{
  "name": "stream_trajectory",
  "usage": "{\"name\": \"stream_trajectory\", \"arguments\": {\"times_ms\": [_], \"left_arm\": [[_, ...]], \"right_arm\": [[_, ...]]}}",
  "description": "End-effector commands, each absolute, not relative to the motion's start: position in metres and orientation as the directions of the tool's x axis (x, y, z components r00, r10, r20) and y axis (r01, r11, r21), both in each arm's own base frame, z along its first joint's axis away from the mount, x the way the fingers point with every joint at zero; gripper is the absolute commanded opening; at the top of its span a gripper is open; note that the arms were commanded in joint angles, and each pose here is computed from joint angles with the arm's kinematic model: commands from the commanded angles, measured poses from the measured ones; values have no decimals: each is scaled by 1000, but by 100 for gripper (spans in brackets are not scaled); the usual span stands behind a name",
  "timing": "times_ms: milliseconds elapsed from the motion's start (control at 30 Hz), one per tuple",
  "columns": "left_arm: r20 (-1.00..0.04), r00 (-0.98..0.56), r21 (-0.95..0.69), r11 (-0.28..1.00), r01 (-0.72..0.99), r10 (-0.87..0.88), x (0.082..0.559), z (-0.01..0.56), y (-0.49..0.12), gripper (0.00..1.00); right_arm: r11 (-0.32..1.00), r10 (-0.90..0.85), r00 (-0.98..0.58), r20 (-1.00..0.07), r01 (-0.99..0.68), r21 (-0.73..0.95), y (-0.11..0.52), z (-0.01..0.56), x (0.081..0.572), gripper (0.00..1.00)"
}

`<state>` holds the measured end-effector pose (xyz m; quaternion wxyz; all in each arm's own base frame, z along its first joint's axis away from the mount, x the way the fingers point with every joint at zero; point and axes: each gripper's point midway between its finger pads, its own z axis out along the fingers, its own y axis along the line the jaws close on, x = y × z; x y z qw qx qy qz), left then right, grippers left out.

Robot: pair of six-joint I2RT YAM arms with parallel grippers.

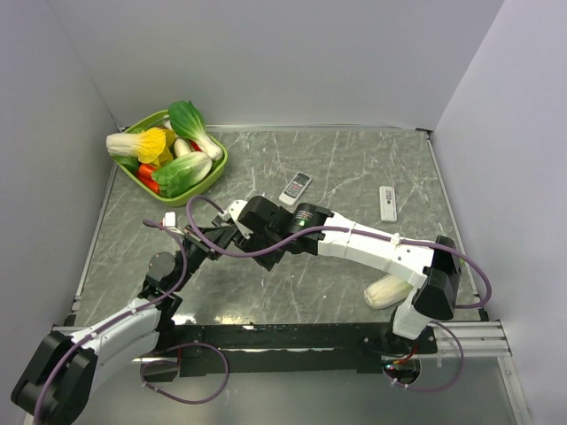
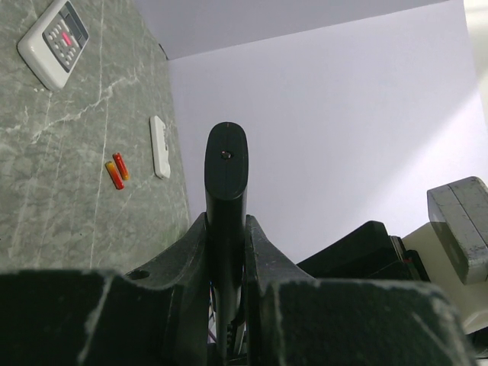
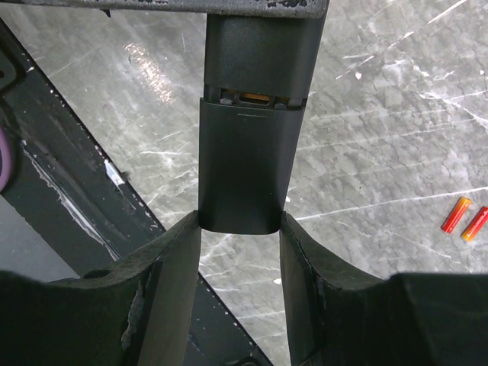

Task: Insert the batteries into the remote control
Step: Load the battery cover into the remote control.

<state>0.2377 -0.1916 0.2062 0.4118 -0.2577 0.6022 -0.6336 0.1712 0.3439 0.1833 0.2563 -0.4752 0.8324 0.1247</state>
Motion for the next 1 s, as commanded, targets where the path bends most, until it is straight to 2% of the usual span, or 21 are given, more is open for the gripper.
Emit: {"name": "stream_trajectory", "arguments": {"times_ms": [0,833,967], "left_arm": [[-128,-516,-976,16,216,-847,229,202,-184,2],[-85,-497,-983,-9,184,-864,229,195,-178,2],[-77,-484,-985,-8,171,-872,229,191,-175,2]], "right_arm": [[492,-742,-406,-534,-870,-22,351,188,166,47],[528,-723,-439,-533,-849,-18,354,195,170,53],[527,-720,-436,-539,-850,-16,356,197,170,58]]}}
